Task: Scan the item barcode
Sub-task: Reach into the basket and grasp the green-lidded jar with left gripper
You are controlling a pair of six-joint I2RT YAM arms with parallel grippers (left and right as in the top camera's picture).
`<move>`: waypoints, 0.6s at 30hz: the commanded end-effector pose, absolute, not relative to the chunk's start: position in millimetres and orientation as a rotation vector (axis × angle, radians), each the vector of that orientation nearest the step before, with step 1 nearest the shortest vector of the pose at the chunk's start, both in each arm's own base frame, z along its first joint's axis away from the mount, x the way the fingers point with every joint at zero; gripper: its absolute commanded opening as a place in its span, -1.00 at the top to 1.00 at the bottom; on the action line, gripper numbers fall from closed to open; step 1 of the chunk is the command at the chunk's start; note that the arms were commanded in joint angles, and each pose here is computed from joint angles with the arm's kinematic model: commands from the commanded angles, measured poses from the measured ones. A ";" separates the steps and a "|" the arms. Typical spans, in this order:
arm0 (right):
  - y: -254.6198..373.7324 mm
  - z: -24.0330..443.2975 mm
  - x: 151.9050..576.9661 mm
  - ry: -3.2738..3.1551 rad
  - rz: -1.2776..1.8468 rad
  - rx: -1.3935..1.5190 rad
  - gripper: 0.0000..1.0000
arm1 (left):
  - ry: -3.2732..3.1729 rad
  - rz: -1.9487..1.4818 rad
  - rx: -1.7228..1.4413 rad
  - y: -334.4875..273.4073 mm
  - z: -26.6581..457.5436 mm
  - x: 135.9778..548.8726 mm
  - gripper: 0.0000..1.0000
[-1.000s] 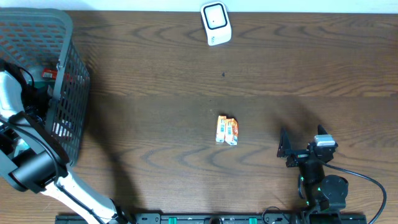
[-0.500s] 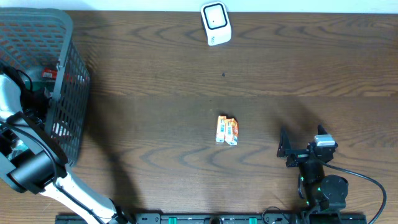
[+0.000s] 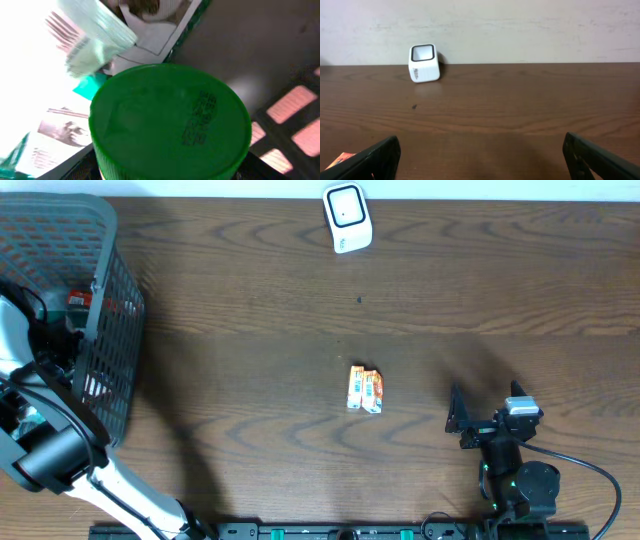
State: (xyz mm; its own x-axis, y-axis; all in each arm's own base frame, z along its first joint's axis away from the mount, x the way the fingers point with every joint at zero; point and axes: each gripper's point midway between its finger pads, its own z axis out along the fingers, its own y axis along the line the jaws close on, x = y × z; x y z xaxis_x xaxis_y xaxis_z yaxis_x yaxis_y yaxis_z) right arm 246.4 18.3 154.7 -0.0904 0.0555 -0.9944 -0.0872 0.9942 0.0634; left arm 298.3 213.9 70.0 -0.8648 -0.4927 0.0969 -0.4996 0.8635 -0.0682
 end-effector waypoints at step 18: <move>21.3 153.6 246.1 1.660 0.122 -0.045 -0.99 | -2.959 0.144 0.879 207.0 44.1 289.3 -0.58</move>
